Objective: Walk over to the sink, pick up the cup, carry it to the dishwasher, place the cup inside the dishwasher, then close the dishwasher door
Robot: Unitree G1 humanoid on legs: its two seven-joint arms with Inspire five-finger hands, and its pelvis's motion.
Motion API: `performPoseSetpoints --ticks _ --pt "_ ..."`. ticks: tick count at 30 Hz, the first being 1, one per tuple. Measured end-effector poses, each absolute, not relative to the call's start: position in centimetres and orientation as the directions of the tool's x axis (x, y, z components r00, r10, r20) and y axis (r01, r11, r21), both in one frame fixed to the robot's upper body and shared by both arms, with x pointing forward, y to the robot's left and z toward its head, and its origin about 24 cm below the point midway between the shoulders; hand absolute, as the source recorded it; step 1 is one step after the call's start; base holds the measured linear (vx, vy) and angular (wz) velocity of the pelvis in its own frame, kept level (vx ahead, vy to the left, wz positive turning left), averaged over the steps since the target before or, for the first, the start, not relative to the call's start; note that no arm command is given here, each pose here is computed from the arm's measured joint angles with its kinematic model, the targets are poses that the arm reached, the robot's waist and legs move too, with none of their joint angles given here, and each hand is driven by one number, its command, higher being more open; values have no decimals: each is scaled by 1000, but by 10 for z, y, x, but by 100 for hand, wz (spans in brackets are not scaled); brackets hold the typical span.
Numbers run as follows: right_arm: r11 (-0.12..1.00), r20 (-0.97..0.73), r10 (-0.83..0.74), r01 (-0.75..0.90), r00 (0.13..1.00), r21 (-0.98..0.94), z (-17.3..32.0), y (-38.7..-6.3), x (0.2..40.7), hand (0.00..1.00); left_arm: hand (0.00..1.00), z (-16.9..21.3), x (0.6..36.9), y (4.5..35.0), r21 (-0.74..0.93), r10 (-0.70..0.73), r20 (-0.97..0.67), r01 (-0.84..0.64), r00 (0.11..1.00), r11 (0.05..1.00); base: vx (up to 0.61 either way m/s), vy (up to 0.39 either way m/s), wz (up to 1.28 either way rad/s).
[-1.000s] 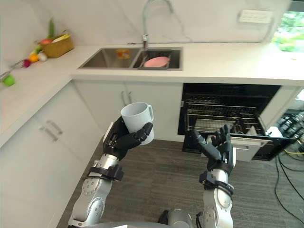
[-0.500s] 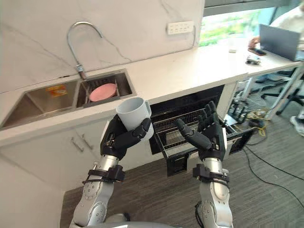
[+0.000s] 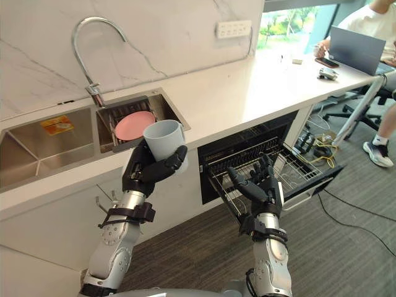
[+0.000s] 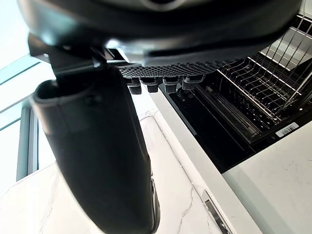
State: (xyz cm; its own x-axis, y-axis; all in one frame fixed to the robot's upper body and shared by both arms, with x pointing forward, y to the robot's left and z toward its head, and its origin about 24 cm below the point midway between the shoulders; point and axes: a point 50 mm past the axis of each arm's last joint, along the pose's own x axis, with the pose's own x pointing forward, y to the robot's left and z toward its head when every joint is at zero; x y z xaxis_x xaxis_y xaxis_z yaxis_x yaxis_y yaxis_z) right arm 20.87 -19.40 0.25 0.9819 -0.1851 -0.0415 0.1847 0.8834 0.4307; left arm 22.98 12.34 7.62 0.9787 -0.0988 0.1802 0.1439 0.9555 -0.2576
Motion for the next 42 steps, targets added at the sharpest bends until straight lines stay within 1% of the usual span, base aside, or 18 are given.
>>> performPoseSetpoints --ticks 2,6,12,15,19,22,24,26,30,36,40,42 --pt "887 -15 -173 162 985 431 8 -192 211 100 0 77 230 127 -245 -92 191 138 977 960 90 -2 -5" --pt "901 57 -143 106 988 422 25 -189 216 100 0 71 224 123 -264 -99 176 144 979 954 136 -41 -1" --pt "897 83 -102 56 991 438 29 -179 217 100 0 69 220 122 -269 -91 172 136 981 953 91 -39 -17" --pt "902 137 -102 33 985 431 42 -180 216 100 0 64 216 122 -286 -78 151 119 985 951 102 35 -18" --pt "905 220 -147 41 964 424 58 -189 211 100 0 65 211 106 -291 -160 162 202 974 935 119 97 -12" --pt "910 195 -151 60 969 410 53 -193 206 100 0 66 209 93 -294 -214 171 257 962 920 177 283 -16" --pt "898 144 -174 97 974 430 42 -193 201 100 0 66 209 93 -284 -232 176 275 957 919 157 237 -6" --pt "873 135 -194 108 972 475 40 -191 202 100 0 72 214 94 -263 -240 200 288 950 921 137 252 -2" --pt "866 131 -165 80 978 493 39 -182 212 100 0 74 218 101 -250 -211 206 260 956 933 85 183 -6" --pt "866 102 -156 87 982 492 34 -183 217 100 0 77 219 101 -249 -212 216 264 953 932 36 110 -4" --pt "859 68 -209 150 975 489 28 -193 214 100 0 93 224 100 -237 -217 283 287 934 928 76 136 -1" --pt "851 43 -233 182 972 493 23 -195 213 100 0 99 229 105 -226 -196 308 271 931 936 104 88 -1"
